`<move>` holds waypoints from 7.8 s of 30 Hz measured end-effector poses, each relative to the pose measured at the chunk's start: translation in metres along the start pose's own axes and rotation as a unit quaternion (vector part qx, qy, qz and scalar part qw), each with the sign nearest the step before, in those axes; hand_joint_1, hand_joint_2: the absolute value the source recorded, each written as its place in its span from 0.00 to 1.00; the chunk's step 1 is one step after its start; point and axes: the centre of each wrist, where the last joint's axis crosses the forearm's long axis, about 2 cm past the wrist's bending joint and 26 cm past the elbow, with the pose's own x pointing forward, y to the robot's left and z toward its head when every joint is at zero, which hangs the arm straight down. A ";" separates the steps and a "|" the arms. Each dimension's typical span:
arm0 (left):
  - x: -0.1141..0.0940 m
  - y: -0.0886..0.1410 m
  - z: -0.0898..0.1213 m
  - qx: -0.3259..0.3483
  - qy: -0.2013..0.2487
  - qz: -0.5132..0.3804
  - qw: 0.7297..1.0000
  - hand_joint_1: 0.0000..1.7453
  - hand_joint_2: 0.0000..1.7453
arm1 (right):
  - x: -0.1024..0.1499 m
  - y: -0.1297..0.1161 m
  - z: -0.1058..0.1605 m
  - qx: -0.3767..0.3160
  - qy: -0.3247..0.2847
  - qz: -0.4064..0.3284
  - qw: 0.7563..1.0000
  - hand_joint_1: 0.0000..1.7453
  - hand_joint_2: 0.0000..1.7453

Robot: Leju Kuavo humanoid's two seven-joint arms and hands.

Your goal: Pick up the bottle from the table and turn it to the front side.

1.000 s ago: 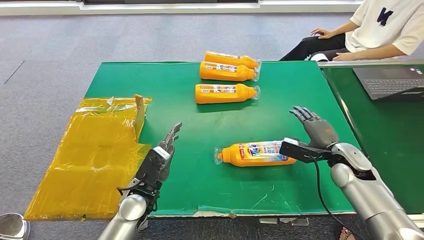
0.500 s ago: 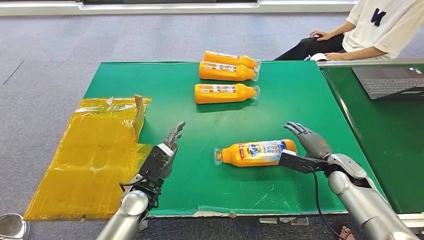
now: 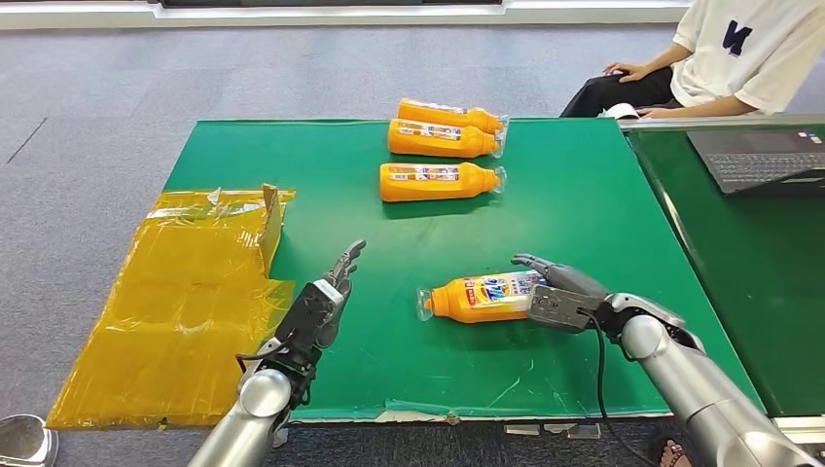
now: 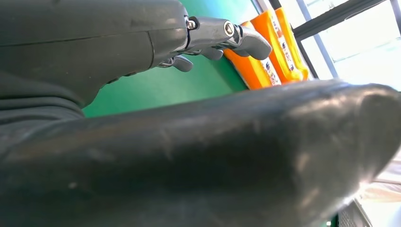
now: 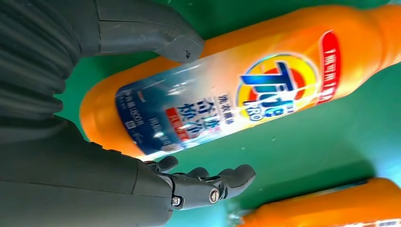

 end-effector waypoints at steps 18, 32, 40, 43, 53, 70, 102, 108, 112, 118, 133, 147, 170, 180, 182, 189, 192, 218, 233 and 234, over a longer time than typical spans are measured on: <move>-0.005 0.003 -0.004 -0.025 0.009 0.035 0.999 0.00 0.00 | -0.014 0.004 0.015 0.055 0.036 -0.023 0.998 0.00 1.00; -0.008 0.003 -0.004 -0.028 0.019 0.042 0.999 0.00 0.00 | -0.028 -0.003 0.037 0.087 0.089 -0.007 0.992 0.00 1.00; -0.010 0.003 -0.004 -0.028 0.028 0.046 0.998 0.00 0.00 | -0.041 -0.008 0.066 0.091 0.125 0.002 0.988 0.00 1.00; -0.010 0.002 -0.005 -0.028 0.029 0.047 0.998 0.00 0.00 | -0.043 -0.003 0.066 0.079 0.136 0.016 0.987 0.00 1.00; -0.009 0.000 -0.006 -0.028 0.030 0.050 0.998 0.00 0.00 | -0.044 0.003 0.066 0.074 0.147 0.029 0.986 0.22 1.00; -0.011 -0.002 -0.003 -0.018 0.035 0.050 0.998 0.00 0.00 | -0.040 0.007 0.045 0.047 0.122 0.045 0.990 1.00 1.00; 0.007 -0.027 0.014 0.056 -0.013 -0.024 0.998 0.00 0.00 | 0.103 0.150 -0.034 -0.266 -0.036 0.058 0.962 1.00 1.00; 0.010 -0.030 0.014 0.064 -0.024 -0.008 0.998 0.00 0.00 | 0.118 0.159 -0.031 -0.326 -0.055 0.037 0.943 1.00 1.00; 0.010 -0.030 0.015 0.064 -0.025 0.008 0.998 0.00 0.00 | 0.130 0.166 -0.031 -0.341 -0.062 0.020 0.938 1.00 1.00; 0.010 -0.031 0.015 0.052 -0.025 0.044 0.997 0.00 0.00 | 0.148 0.167 -0.033 -0.366 -0.080 0.010 0.927 1.00 1.00; 0.007 -0.033 0.015 0.040 -0.025 0.078 0.996 0.00 0.00 | 0.165 0.157 -0.032 -0.405 -0.111 0.010 0.908 1.00 1.00; 0.008 -0.039 0.010 -0.012 -0.015 0.102 0.995 0.00 0.50 | 0.168 0.156 -0.033 -0.422 -0.114 0.034 0.899 1.00 1.00; 0.047 -0.046 -0.036 -0.102 -0.053 0.027 0.993 0.00 1.00 | 0.166 0.161 -0.035 -0.407 -0.118 0.008 0.906 1.00 1.00; 0.067 -0.039 -0.056 -0.119 -0.079 0.000 0.990 0.00 1.00 | 0.165 0.160 -0.037 -0.404 -0.124 -0.004 0.906 1.00 1.00; 0.072 -0.040 -0.061 -0.129 -0.083 -0.002 0.988 0.00 1.00 | 0.165 0.157 -0.038 -0.404 -0.127 -0.004 0.906 1.00 1.00; 0.091 -0.041 -0.080 -0.149 -0.091 -0.009 0.985 0.00 1.00 | 0.164 0.151 -0.046 -0.400 -0.136 -0.005 0.906 1.00 1.00; 0.102 -0.042 -0.089 -0.155 -0.094 -0.008 0.983 0.00 1.00 | 0.166 0.147 -0.051 -0.399 -0.139 -0.007 0.906 1.00 1.00; 0.126 -0.059 -0.111 -0.206 -0.100 0.006 0.973 1.00 1.00 | 0.162 0.147 -0.059 -0.390 -0.124 -0.020 0.912 1.00 1.00; 0.129 -0.061 -0.113 -0.218 -0.104 -0.014 0.970 1.00 1.00 | 0.160 0.149 -0.058 -0.391 -0.121 -0.022 0.912 1.00 1.00; 0.129 -0.061 -0.113 -0.218 -0.105 -0.015 0.970 1.00 1.00 | 0.160 0.149 -0.058 -0.391 -0.121 -0.022 0.912 1.00 1.00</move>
